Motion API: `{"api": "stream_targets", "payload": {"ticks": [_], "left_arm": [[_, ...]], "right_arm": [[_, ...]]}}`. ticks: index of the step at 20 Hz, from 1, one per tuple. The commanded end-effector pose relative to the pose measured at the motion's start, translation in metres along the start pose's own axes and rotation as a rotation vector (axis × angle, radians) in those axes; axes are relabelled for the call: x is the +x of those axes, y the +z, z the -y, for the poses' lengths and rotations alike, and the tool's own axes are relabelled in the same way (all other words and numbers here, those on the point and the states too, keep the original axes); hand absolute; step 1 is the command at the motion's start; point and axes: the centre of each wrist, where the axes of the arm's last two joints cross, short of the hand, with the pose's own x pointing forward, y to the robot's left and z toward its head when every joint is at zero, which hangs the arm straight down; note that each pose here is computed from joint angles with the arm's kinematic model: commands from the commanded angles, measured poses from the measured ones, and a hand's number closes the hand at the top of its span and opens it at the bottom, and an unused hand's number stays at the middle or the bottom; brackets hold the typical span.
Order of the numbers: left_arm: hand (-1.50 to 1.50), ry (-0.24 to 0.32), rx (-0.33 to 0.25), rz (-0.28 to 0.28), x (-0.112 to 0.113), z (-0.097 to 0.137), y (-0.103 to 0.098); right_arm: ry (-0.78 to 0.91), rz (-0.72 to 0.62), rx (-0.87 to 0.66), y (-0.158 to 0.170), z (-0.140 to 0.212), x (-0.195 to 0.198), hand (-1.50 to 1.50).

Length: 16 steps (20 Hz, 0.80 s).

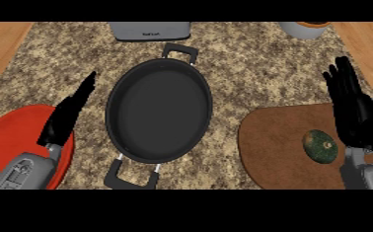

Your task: Pick the squash from the cutting board and place it in the pot

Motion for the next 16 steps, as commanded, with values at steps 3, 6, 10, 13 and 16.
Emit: {"api": "stream_targets", "payload": {"ticks": [3,6,10,13,16], "left_arm": [[0.0,-0.044,0.148,-0.073,-0.009,-0.02,0.007],[0.0,-0.069,0.323,-0.172,-0.031,-0.056,0.017],[0.0,0.047,0.29,-0.322,-0.041,-0.043,0.026],[0.0,0.041,0.314,-0.334,-0.043,-0.047,0.026],[0.0,0.057,0.3,-0.329,-0.024,-0.041,0.024]], "right_arm": [[0.102,0.032,0.047,0.015,0.013,-0.004,1.5],[0.209,0.052,0.088,0.026,0.025,-0.003,1.5],[0.567,0.256,-0.473,0.037,0.069,-0.011,-1.5],[0.589,0.331,-0.413,0.073,0.024,-0.027,-1.5],[0.649,0.336,-0.412,0.101,0.009,-0.018,-1.5]]}}
